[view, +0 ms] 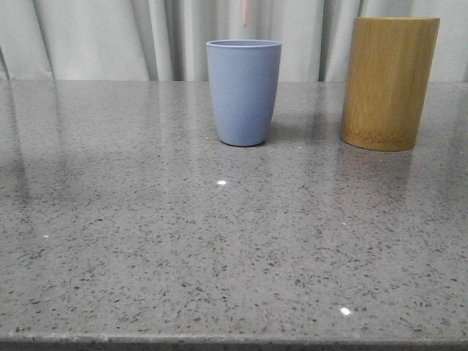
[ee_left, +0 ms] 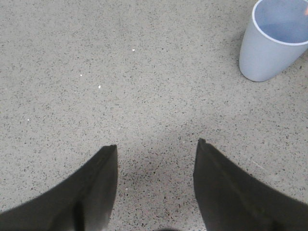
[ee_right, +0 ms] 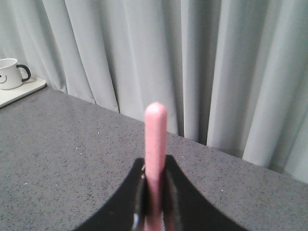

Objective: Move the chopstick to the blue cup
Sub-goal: 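Lift the pink chopstick up out of the bamboo cup with the right gripper, then move the chopstick over the blue cup and lower it inside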

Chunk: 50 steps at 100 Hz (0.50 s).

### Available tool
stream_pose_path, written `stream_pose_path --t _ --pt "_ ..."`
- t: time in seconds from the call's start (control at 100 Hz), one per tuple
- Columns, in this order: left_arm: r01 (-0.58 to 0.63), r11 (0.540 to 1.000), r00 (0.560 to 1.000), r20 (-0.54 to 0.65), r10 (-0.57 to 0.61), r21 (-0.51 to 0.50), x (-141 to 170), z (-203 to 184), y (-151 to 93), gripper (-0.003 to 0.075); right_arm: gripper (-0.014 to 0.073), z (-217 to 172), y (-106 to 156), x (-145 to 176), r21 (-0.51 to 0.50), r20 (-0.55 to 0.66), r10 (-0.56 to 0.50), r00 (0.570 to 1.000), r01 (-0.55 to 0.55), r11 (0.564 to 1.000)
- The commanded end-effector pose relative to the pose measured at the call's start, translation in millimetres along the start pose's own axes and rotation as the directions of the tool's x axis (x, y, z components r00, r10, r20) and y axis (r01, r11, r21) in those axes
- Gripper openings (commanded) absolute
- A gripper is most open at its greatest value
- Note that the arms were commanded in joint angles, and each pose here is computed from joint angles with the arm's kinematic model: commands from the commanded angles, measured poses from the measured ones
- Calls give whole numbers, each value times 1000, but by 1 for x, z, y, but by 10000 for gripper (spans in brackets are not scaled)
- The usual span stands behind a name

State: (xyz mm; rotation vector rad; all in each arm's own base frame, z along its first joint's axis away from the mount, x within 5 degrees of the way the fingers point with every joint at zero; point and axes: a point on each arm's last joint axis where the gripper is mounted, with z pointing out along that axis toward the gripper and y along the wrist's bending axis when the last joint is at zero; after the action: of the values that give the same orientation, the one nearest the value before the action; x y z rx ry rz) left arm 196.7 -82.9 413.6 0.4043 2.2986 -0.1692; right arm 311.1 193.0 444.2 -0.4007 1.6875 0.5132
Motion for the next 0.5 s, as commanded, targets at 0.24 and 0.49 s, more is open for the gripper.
stream_pose_path --t 0.24,0.49 --pt "11 1000 994 106 -12 5 -9 -13 1 356 -61 16 -1 -1 3 61 -7 998 7 1000" --pt "11 1000 994 106 -12 5 -9 -13 1 356 -59 32 -4 16 7 -9 -5 1000 5 1000"
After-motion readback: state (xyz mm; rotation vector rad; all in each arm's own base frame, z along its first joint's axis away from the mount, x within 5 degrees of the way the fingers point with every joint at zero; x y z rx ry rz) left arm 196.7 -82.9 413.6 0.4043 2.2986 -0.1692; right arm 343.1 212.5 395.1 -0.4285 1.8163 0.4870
